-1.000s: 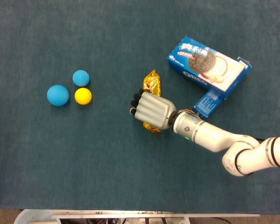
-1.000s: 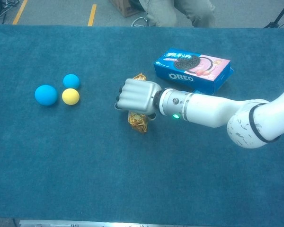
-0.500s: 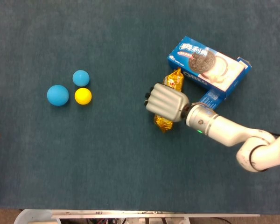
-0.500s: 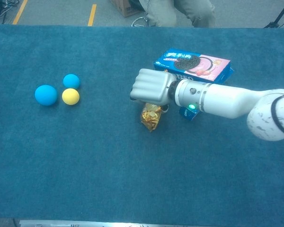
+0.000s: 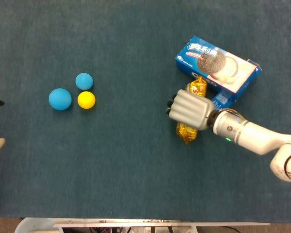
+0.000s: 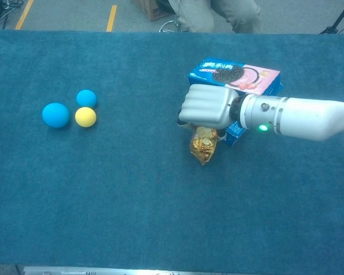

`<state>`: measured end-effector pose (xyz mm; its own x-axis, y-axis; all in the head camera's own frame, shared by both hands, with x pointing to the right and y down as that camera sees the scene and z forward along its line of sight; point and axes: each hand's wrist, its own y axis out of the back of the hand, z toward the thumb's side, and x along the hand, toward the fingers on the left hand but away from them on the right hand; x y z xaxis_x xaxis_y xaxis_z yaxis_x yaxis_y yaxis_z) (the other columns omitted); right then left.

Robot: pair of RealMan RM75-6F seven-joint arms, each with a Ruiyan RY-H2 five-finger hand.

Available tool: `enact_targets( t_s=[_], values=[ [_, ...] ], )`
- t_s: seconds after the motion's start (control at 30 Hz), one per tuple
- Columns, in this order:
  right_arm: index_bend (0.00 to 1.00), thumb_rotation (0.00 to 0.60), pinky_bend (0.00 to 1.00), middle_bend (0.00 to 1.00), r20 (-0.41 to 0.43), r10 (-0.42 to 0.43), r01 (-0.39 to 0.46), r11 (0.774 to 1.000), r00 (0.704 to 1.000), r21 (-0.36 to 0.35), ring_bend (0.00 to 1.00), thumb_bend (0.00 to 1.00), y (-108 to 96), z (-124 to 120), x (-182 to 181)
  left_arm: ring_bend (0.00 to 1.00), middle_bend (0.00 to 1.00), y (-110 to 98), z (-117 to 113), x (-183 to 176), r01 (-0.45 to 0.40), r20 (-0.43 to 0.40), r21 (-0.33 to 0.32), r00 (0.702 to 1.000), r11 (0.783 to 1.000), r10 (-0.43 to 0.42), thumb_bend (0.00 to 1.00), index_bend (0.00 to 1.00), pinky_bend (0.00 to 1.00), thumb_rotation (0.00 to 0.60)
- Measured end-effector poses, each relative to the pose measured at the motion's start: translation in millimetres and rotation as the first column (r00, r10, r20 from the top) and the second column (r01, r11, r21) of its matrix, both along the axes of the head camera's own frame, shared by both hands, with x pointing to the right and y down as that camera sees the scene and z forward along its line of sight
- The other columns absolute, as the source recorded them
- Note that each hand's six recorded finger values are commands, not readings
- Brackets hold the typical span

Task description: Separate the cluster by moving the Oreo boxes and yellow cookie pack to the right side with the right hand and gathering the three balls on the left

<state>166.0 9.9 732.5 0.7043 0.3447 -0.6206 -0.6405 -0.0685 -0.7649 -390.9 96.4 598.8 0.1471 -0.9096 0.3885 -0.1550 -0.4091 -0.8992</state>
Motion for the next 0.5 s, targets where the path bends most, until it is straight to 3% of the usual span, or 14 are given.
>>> enact_targets(
  t_s=[0.27, 0.5],
  values=[
    [0.09, 0.6, 0.46, 0.31, -0.046, 0.01, -0.012, 0.999, 0.999, -0.033, 0.31, 0.13, 1, 4, 10, 0.0, 0.1, -1, 1, 3, -0.006, 0.002, -0.003, 1.0, 1.0, 0.006, 0.19, 0.24, 0.05, 0.6],
    [0.01, 0.6, 0.43, 0.25, -0.009, 0.049, -0.049, 0.998, 0.999, -0.035, 0.26, 0.13, -3, -11, 10, 0.0, 0.1, -3, 2, 3, -0.009, 0.006, -0.007, 1.0, 1.0, 0.01, 0.18, 0.24, 0.05, 0.6]
  ],
)
